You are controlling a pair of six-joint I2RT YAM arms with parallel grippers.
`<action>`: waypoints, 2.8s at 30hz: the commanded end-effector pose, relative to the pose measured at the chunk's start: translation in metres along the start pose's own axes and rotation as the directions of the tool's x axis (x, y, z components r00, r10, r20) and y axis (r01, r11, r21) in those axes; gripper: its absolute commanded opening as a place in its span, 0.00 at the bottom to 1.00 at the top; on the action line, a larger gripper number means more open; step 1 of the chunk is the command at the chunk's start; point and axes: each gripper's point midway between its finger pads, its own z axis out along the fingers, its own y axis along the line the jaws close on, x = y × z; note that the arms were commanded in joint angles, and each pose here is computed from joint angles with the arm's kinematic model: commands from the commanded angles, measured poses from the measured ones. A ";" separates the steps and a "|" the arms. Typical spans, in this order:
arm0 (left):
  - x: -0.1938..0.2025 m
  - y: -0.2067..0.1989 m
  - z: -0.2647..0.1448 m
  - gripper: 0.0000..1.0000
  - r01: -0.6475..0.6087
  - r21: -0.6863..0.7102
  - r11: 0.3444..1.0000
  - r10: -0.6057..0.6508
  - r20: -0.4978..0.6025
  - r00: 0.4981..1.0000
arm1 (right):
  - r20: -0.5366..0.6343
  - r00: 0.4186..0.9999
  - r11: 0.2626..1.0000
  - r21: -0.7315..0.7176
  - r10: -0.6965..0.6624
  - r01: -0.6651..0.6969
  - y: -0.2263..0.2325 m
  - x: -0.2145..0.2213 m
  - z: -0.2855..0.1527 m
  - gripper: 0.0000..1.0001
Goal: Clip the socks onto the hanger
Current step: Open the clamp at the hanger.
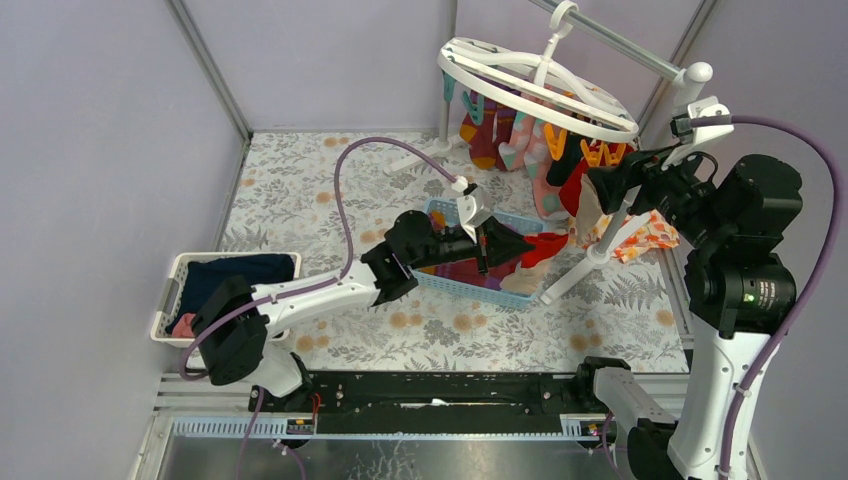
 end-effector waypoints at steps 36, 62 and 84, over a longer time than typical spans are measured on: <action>-0.014 -0.016 0.008 0.00 -0.071 0.075 0.995 0.070 0.012 0.997 | -0.002 0.977 0.974 -0.075 -0.214 0.214 0.047 0.011 -0.008 0.91; 0.043 -0.100 0.043 0.00 0.324 0.067 0.944 -0.330 0.262 0.907 | -0.087 0.871 0.767 -0.439 0.483 -0.469 0.116 0.044 -0.017 1.00; 0.035 -0.139 0.045 0.00 0.359 0.281 0.890 -0.443 0.346 0.827 | 0.000 0.852 0.760 -0.454 0.523 -0.466 0.110 0.047 -0.020 1.00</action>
